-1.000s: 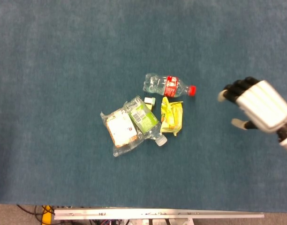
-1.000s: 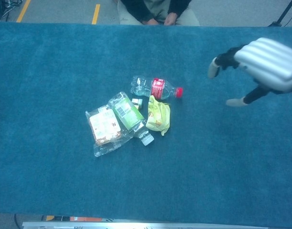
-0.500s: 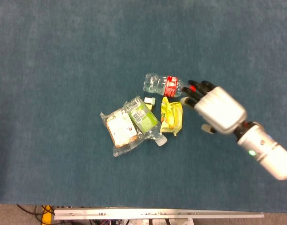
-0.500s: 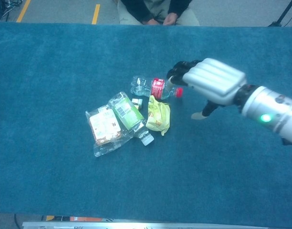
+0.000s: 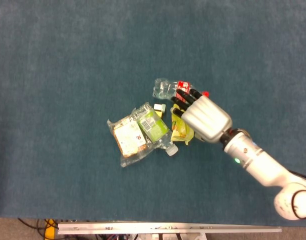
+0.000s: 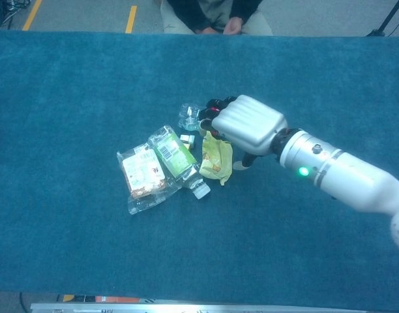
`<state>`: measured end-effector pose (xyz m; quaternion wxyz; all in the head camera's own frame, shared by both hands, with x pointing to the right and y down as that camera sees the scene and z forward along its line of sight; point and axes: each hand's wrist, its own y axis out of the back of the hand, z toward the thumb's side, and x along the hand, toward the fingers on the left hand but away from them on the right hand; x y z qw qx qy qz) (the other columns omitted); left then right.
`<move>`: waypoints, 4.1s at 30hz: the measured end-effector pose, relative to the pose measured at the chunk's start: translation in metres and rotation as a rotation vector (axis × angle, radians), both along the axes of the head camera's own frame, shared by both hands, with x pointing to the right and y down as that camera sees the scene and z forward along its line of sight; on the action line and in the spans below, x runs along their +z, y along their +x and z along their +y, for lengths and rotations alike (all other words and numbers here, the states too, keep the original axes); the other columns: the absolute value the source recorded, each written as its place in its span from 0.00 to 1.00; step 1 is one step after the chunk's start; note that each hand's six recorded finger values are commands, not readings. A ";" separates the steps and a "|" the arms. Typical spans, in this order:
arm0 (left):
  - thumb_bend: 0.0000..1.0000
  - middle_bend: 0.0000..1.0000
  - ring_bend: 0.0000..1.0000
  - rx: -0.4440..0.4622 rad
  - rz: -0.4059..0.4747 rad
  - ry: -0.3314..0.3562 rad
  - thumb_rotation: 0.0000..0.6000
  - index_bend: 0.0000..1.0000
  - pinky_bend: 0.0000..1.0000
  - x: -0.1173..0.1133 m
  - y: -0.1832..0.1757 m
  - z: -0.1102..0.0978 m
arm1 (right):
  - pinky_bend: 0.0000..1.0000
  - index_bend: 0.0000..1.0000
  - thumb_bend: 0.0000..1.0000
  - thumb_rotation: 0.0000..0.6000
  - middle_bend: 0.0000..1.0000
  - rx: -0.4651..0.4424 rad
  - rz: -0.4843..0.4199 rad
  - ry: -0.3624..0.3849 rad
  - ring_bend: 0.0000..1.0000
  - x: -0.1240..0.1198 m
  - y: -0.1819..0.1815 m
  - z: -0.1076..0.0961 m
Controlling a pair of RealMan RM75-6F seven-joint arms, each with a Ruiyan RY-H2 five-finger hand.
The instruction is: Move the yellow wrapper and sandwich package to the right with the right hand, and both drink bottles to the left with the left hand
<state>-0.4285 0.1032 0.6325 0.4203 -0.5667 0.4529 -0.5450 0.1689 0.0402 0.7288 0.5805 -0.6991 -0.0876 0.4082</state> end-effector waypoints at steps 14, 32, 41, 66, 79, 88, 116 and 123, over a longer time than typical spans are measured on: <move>0.39 0.24 0.16 0.001 0.021 -0.002 1.00 0.31 0.14 0.001 -0.003 0.004 | 0.23 0.31 0.00 0.98 0.24 -0.013 0.052 0.010 0.12 0.023 -0.006 0.008; 0.39 0.24 0.16 0.010 0.035 -0.007 1.00 0.33 0.14 0.002 -0.001 0.004 | 0.30 0.74 0.00 1.00 0.42 0.086 -0.048 0.026 0.30 0.026 0.006 -0.004; 0.39 0.24 0.16 0.013 0.030 -0.020 1.00 0.33 0.14 0.006 0.000 0.002 | 0.30 0.74 0.00 1.00 0.42 0.178 -0.058 0.087 0.30 -0.004 0.052 -0.036; 0.39 0.24 0.16 0.026 0.023 -0.028 1.00 0.32 0.14 0.009 0.008 -0.002 | 0.20 0.00 0.00 1.00 0.18 0.225 0.140 0.069 0.13 -0.001 0.111 -0.047; 0.39 0.24 0.16 0.051 0.016 -0.043 1.00 0.32 0.14 0.011 0.016 -0.009 | 0.20 0.00 0.00 1.00 0.18 0.254 -0.045 0.026 0.13 -0.042 0.100 -0.045; 0.39 0.24 0.16 0.046 0.009 -0.049 1.00 0.32 0.14 0.009 0.014 -0.007 | 0.20 0.00 0.00 1.00 0.18 0.111 -0.130 0.017 0.13 -0.064 0.072 -0.027; 0.39 0.24 0.16 0.005 0.009 -0.051 1.00 0.32 0.14 0.002 0.000 0.008 | 0.20 0.00 0.00 1.00 0.15 -0.216 -0.058 0.045 0.12 -0.038 0.001 -0.001; 0.39 0.24 0.16 0.002 0.015 -0.051 1.00 0.32 0.14 0.002 -0.003 0.010 | 0.23 0.00 0.00 1.00 0.15 -0.083 -0.036 0.020 0.12 -0.027 -0.001 -0.023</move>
